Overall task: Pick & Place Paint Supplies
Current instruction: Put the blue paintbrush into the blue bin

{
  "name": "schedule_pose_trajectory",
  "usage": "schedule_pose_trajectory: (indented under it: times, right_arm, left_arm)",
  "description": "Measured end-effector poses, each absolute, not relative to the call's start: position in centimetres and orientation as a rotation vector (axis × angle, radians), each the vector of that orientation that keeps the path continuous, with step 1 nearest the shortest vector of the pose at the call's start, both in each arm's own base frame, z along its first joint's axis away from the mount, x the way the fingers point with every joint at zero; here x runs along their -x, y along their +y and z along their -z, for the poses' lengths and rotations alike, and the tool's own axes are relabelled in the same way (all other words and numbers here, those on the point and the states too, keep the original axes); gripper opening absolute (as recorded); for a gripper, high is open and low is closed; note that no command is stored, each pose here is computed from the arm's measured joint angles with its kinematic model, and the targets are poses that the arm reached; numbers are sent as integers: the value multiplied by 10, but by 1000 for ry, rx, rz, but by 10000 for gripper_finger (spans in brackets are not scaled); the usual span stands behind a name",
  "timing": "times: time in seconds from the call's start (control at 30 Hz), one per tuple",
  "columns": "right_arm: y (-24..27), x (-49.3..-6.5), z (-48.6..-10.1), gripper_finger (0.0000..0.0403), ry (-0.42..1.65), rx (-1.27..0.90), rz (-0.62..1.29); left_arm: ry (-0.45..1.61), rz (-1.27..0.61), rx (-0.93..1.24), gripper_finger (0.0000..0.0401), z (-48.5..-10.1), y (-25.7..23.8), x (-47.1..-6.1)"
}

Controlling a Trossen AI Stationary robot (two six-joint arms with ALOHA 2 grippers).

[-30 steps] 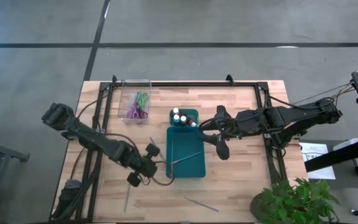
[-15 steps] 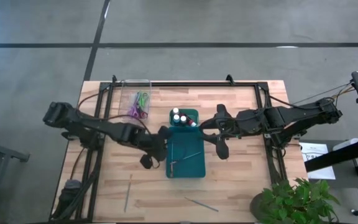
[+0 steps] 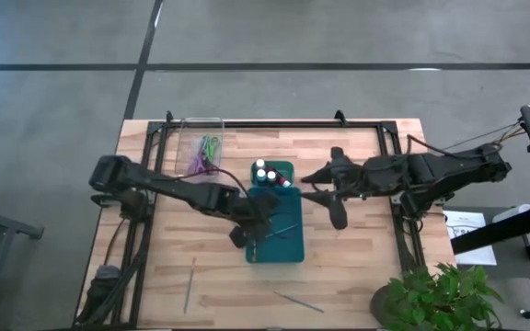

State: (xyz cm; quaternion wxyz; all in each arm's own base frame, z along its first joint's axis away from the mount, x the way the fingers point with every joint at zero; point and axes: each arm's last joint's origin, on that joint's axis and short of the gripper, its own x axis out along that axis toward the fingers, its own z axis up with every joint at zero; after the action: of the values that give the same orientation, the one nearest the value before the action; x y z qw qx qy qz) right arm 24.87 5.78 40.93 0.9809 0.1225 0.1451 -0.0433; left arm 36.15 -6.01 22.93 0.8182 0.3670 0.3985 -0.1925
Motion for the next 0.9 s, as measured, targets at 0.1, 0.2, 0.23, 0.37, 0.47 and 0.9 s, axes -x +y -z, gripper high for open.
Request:
schedule_pose_trajectory:
  times: [0.1,0.2,0.23,0.37,0.47,0.9]
  right_arm:
    - [55,-242,-415,181,264,-240,110]
    - [53,-235,-419,181,242,-240,120]
    - [52,-234,-421,181,237,-241,120]
    - [51,-230,-423,181,222,-242,139]
    - [50,-230,-424,181,221,-239,143]
    - [52,-234,-420,181,237,-234,146]
  left_arm:
    - [824,429,-784,0,-222,-63,-373]
    - [789,450,-772,0,-217,-67,-384]
    - [773,455,-769,0,-217,-69,-387]
    - [749,477,-758,0,-214,-72,-395]
    - [738,489,-753,0,-213,-72,-396]
    - [731,495,-750,0,-213,-73,-396]
